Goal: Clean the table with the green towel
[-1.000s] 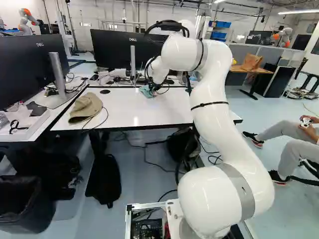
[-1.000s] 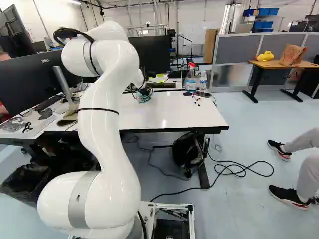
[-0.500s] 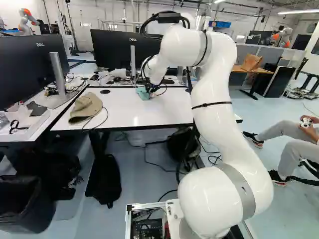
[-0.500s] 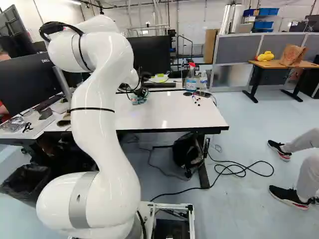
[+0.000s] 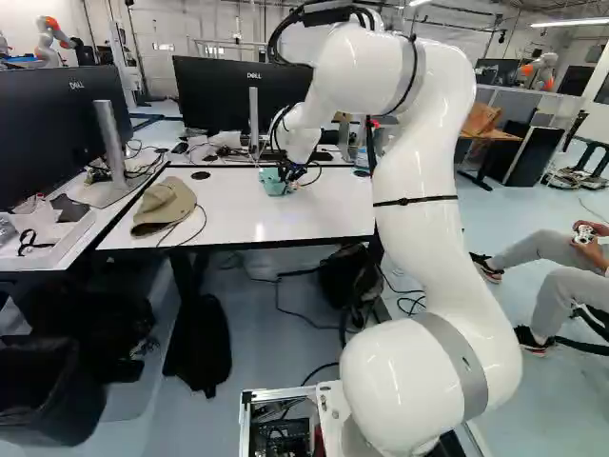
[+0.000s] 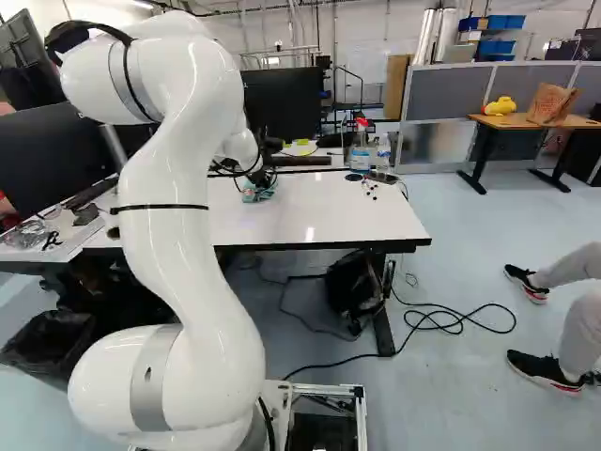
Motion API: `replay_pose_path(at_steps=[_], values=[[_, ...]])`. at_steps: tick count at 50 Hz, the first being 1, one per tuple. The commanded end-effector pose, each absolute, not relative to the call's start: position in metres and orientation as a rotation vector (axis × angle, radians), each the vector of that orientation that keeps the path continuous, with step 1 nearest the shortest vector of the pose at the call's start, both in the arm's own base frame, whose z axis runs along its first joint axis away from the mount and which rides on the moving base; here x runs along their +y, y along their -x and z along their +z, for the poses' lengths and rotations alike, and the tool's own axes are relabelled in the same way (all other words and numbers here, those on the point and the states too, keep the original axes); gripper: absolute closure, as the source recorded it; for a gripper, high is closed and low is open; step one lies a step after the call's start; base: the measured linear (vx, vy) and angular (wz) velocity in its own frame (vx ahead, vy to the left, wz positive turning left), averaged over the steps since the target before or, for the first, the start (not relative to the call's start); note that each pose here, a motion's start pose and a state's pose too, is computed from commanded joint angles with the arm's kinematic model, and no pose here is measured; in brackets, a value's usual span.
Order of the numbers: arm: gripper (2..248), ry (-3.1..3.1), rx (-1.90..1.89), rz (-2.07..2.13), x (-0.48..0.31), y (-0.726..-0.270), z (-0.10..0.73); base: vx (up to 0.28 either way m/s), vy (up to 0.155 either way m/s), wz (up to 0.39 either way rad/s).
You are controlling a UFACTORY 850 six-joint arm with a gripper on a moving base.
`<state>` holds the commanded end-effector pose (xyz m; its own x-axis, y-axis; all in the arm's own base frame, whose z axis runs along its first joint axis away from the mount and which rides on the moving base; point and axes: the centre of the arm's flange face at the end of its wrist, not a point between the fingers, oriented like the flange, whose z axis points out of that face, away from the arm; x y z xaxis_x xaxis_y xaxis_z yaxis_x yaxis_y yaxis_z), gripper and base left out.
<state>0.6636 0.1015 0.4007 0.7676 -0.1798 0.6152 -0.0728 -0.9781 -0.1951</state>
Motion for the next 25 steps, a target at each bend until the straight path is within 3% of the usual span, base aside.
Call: replay_pose_path(at_steps=[25], values=[[209, 2.821, 0.277, -0.988, 0.065, -0.649, 0.403, 0.0, 0.0, 0.0]])
